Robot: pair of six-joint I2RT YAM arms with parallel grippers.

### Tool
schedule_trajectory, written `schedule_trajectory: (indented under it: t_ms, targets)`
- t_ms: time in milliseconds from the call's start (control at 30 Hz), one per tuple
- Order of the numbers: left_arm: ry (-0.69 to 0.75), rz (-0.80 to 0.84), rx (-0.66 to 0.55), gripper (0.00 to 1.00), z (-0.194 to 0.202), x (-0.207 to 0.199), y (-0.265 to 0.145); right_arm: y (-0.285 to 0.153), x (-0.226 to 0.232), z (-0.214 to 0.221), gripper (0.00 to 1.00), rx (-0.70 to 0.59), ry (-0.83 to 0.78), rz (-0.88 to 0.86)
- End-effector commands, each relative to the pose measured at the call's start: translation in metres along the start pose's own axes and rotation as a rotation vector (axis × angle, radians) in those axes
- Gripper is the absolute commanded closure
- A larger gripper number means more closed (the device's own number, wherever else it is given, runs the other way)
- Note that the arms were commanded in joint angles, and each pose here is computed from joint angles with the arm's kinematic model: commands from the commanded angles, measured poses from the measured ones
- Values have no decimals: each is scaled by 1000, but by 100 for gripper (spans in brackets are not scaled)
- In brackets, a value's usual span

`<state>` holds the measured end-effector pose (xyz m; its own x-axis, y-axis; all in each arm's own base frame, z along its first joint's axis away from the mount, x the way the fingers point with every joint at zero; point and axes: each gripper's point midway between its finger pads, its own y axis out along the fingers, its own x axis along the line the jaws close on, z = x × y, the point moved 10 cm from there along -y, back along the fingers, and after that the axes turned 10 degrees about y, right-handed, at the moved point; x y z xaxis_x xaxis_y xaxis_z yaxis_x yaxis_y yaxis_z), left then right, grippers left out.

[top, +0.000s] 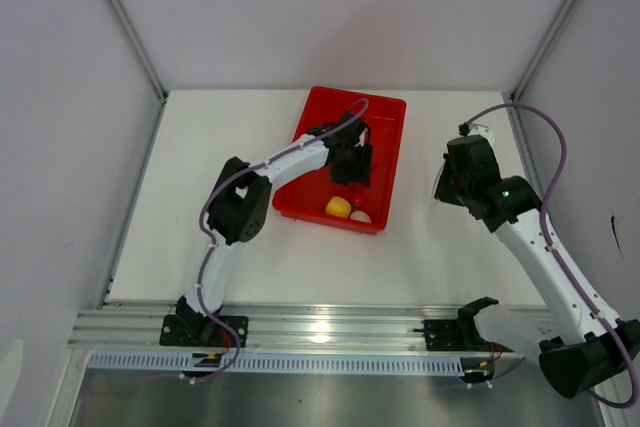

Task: Place the food in the zip-top bag and seal the zipper
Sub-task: Pick up the fake vegetable from the bin.

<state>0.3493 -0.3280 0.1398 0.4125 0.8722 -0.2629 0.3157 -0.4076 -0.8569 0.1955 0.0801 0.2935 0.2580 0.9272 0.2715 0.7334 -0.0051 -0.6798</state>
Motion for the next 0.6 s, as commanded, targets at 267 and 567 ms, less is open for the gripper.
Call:
schedule_trajectory:
  t_ms: [267, 567]
  targets:
    - [-51, -50, 54, 43, 4, 5, 12, -8, 0, -3, 100, -24, 17, -12]
    - [-35, -30, 38, 84, 2, 3, 9, -5, -2, 0, 100, -21, 25, 15]
